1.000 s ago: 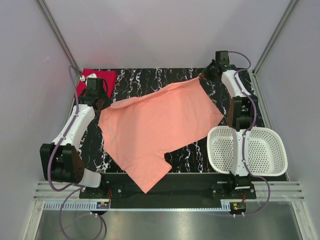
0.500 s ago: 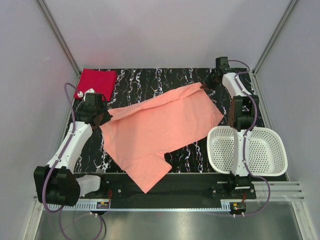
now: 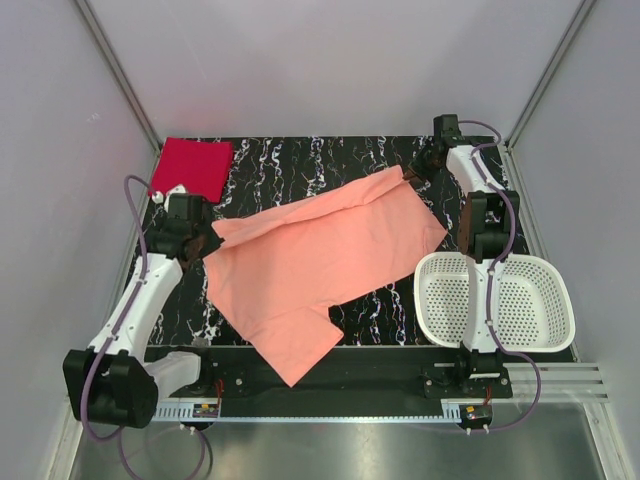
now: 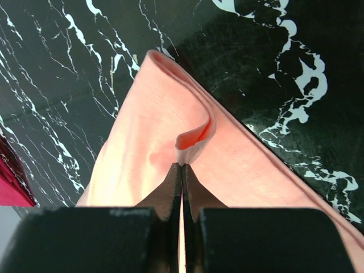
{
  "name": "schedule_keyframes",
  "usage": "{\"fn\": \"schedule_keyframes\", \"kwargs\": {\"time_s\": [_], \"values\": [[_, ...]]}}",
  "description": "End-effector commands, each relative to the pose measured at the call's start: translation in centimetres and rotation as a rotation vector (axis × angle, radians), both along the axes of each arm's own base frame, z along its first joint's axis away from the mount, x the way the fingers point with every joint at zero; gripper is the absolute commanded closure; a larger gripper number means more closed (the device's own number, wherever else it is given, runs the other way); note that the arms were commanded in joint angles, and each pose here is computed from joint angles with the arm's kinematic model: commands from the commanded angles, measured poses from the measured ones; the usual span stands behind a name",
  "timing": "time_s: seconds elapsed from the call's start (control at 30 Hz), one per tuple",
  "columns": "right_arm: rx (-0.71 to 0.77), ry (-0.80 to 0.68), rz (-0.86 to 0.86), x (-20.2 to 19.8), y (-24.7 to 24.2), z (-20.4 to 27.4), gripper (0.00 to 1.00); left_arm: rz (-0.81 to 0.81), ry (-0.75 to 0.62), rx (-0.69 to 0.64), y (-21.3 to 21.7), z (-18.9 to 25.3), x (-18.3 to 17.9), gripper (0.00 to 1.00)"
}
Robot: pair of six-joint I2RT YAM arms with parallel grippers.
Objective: Fold and stack the t-shirts
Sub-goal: Fold the tshirt
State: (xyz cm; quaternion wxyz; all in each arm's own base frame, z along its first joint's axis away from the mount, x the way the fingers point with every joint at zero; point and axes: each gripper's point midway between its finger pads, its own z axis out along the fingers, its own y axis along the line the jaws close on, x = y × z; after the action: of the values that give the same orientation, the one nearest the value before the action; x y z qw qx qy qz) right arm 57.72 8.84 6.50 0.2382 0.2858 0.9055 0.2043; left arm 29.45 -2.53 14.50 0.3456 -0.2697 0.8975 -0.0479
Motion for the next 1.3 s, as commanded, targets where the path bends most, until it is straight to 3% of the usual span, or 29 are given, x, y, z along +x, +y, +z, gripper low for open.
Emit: {"fn": "schedule_keyframes", "kwargs": {"time_s": [0.0,0.73,0.77,0.8,0.93,0.97,1.07,1.23,1.27], "values": [[-0.014,-0.085,0.021,0.4,-1.0,4.6,1.00,0.029,-0.064,0.016,0.6,2.0,-0.4,1.00],[0.000,0.000,0.042,-0.5,-1.4,0.9,1.00,-0.013,0.094,-0.016,-0.8,-3.1,-1.6,0.99],[-0.009,0.019,0.039,-1.0,-1.6,0.8,0.99,-0.016,0.097,-0.017,-0.8,-3.2,-1.6,0.94],[-0.027,0.029,0.040,-1.3,-1.9,0.8,0.98,-0.012,0.089,-0.015,-0.7,-2.9,-1.7,0.79],[-0.189,0.091,-0.020,-3.0,-5.0,0.3,0.88,0.022,0.070,0.022,0.3,-2.0,-2.6,0.45],[-0.218,0.085,-0.036,-3.2,-5.6,0.8,0.74,0.034,0.060,0.042,0.8,-1.6,-2.7,0.41],[-0.274,0.027,-0.058,-2.4,-6.5,1.8,0.55,0.081,0.023,0.076,1.9,-0.2,-2.3,0.30],[-0.151,-0.183,0.136,2.0,-0.7,4.2,0.40,0.030,-0.047,0.037,2.1,1.0,2.8,0.31],[-0.139,-0.171,0.168,2.5,0.1,2.6,0.37,0.014,0.004,0.032,2.2,-0.4,3.9,0.29]]}}
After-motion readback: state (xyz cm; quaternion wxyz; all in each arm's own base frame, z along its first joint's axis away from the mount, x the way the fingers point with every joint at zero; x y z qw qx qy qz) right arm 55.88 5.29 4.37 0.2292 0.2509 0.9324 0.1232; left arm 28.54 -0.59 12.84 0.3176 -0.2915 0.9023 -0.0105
